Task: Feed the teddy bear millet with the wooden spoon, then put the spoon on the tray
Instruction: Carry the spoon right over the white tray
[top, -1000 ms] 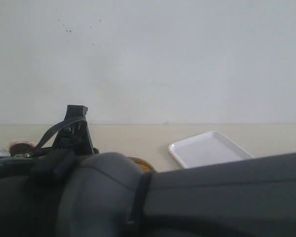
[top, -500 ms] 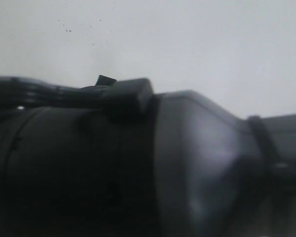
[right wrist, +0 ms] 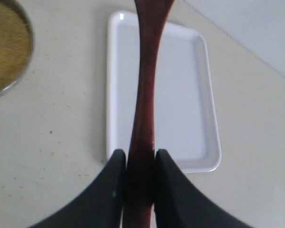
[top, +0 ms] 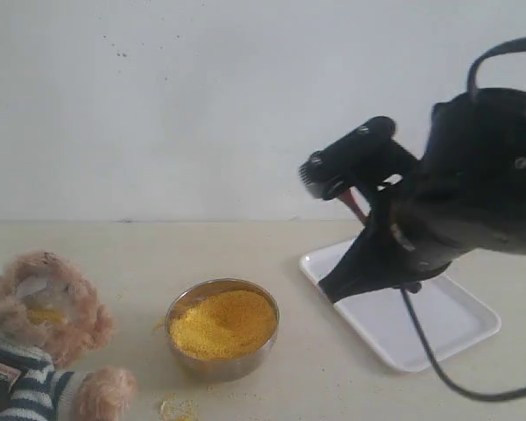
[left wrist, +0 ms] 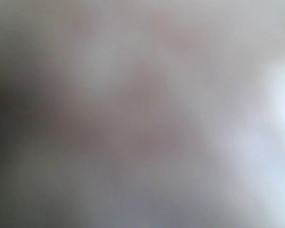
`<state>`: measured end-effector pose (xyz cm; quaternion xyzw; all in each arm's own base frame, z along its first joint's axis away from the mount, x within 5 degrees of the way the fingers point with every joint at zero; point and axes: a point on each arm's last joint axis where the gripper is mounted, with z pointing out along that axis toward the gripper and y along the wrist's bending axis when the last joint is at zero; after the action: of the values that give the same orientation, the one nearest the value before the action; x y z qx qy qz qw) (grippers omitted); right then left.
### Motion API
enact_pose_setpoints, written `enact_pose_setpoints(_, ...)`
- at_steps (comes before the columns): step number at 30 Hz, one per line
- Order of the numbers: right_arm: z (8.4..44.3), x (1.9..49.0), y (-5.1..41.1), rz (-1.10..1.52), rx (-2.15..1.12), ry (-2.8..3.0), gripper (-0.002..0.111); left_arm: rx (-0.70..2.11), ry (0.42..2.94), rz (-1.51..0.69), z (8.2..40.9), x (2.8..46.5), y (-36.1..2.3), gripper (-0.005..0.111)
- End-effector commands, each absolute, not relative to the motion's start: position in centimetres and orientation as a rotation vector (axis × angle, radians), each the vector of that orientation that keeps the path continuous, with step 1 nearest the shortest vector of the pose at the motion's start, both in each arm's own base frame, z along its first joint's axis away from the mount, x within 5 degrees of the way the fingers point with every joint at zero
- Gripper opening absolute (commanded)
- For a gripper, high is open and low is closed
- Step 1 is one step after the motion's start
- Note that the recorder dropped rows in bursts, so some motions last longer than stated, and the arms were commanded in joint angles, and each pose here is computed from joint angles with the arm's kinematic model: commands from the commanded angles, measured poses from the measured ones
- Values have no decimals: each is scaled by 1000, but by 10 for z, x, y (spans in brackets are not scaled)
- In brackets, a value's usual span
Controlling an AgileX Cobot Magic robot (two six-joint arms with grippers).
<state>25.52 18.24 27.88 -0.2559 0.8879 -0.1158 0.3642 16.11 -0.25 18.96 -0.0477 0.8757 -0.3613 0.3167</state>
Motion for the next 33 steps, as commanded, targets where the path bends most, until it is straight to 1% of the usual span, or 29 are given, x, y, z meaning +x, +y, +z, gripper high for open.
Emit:
enact_pose_setpoints(1, 265, 294, 141, -182, -483, 2353, 0, -129, 2284, -966, 192, 161, -4, 4)
enact_pose_setpoints(3, 247, 315, 122, -148, -444, 2402, 0, -129, 2284, -966, 192, 161, -4, 4)
enact_pose_setpoints(5, 226, 330, 116, -151, -451, 2472, 0, -129, 2284, -966, 192, 161, -4, 4)
enact_pose_setpoints(9, 193, 356, 122, -150, -472, 2567, 0, -129, 2284, -966, 192, 161, -4, 4)
enact_pose_setpoints(12, 174, 374, 131, -145, -476, 2598, 0, -129, 2284, -966, 192, 161, -4, 4)
enact_pose_setpoints(20, 147, 402, 141, -165, -503, 2633, 0, -129, 2284, -966, 192, 161, -4, 4)
enact_pose_setpoints(28, 123, 406, 140, -194, -514, 2694, 0, -129, 2284, -966, 192, 161, -4, 4)
enact_pose_setpoints(33, 119, 407, 138, -187, -506, 2696, 0, -129, 2284, -966, 192, 161, -4, 4)
